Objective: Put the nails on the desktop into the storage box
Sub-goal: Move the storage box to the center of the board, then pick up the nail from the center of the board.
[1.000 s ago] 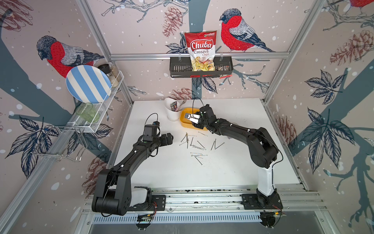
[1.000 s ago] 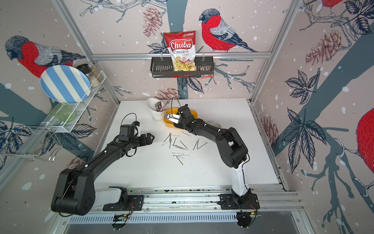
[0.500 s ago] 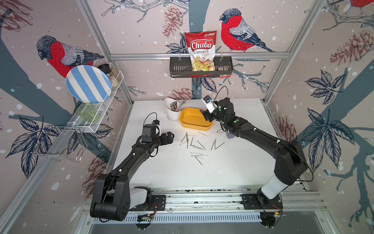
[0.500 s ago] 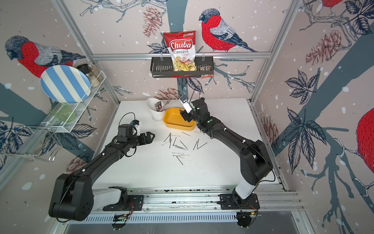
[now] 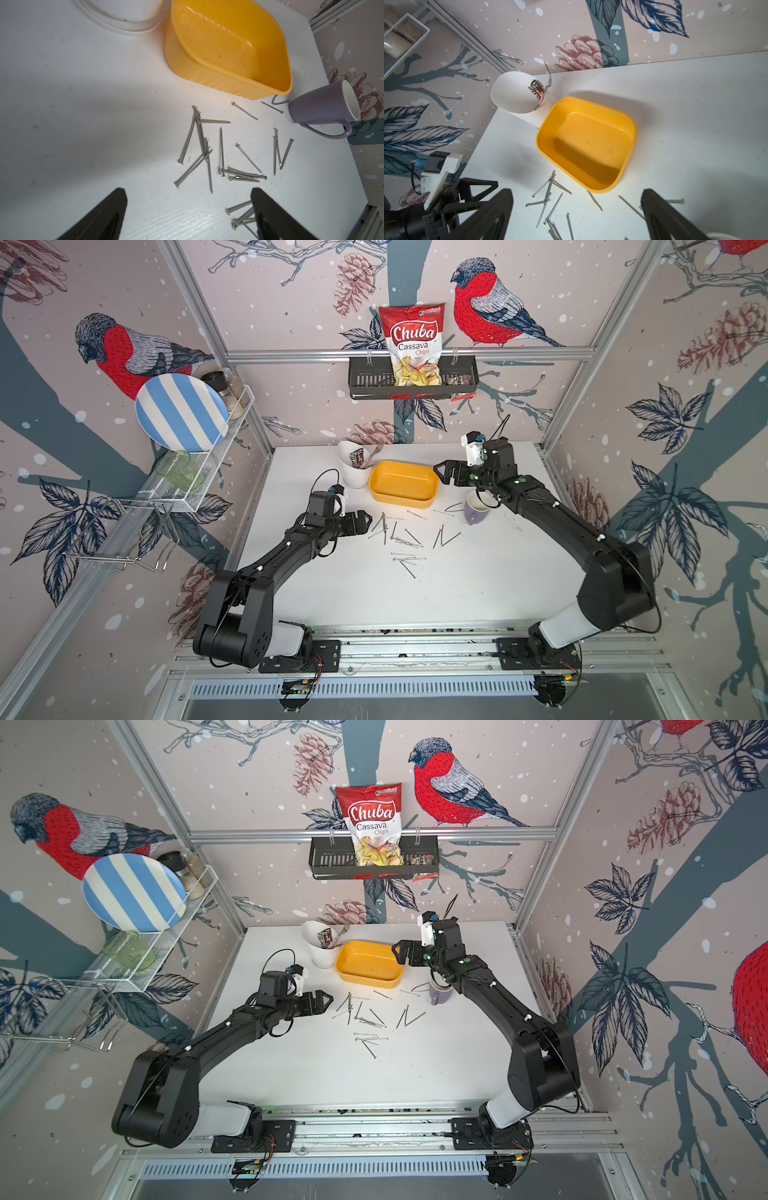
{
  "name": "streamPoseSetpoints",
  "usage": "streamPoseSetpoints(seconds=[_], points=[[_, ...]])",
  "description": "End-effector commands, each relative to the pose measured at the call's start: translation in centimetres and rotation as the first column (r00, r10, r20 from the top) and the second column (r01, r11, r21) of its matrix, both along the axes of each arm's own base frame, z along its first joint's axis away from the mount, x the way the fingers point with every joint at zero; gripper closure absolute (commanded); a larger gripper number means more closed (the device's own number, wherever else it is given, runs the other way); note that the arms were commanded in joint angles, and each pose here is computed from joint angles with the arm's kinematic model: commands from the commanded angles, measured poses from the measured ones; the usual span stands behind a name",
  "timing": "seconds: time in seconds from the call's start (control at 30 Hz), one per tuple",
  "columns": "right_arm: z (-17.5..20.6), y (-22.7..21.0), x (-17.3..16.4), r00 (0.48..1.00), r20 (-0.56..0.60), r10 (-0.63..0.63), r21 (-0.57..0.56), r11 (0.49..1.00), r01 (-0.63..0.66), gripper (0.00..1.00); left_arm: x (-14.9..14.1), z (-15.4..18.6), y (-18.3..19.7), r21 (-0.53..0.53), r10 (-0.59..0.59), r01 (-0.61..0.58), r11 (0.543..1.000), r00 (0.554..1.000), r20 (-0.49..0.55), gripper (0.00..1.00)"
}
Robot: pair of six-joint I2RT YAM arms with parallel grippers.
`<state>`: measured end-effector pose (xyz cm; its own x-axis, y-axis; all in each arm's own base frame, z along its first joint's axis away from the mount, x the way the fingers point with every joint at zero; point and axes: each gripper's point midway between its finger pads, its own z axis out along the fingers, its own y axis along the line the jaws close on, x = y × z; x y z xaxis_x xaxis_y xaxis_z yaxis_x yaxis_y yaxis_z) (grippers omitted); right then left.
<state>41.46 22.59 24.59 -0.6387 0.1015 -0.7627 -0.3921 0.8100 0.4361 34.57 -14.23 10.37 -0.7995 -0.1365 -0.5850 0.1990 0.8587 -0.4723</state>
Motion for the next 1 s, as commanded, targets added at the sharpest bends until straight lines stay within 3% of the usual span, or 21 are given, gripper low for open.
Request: streamPoseSetpoints(seconds=[0.0, 0.07, 0.17, 0.4, 0.7, 0.8, 0.87, 0.97], points=[[-0.5, -1.8, -0.3, 0.992, -0.101, -0.073, 0.147, 0.985, 0.087, 0.00, 0.8, 0.6, -1.3, -0.004, -0.024, 0.024, 1.000, 0.999, 0.034, 0.05], [-1.5, -2.7, -0.6, 0.983, -0.175, -0.051, 0.249, 0.964, 0.094, 0.00, 0.6, 0.4, -2.1, 0.003, -0.046, 0.046, 0.999, 0.999, 0.029, 0.05], [-3.7, -3.6, -1.1, 0.956, -0.284, -0.076, 0.216, 0.966, 0.142, 0.00, 0.1, 0.2, -3.7, 0.015, -0.081, 0.080, 0.997, 0.996, 0.024, 0.05], [-9.3, -4.4, -4.1, 0.866, -0.438, -0.242, -0.085, 0.970, 0.228, 0.05, -1.4, 0.0, -7.2, 0.092, -0.173, 0.169, 0.981, 0.984, 0.033, 0.05], [-16.0, -3.1, -8.3, 0.726, -0.555, -0.405, -0.284, 0.913, 0.292, 0.32, -2.3, 0.2, -9.5, 0.145, -0.239, 0.231, 0.962, 0.970, 0.045, 0.05], [-17.0, -2.9, -8.6, 0.680, -0.568, -0.463, -0.302, 0.886, 0.351, 0.33, -2.6, 0.2, -9.5, 0.152, -0.244, 0.234, 0.960, 0.969, 0.047, 0.05], [-17.8, -2.6, -8.9, 0.630, -0.603, -0.489, -0.286, 0.870, 0.401, 0.39, -2.7, 0.3, -9.5, 0.157, -0.244, 0.234, 0.959, 0.968, 0.050, 0.05], [-19.0, -1.3, -9.2, 0.584, -0.654, -0.480, -0.237, 0.864, 0.445, 0.39, -2.8, 0.3, -9.2, 0.168, -0.247, 0.236, 0.957, 0.968, 0.048, 0.05]])
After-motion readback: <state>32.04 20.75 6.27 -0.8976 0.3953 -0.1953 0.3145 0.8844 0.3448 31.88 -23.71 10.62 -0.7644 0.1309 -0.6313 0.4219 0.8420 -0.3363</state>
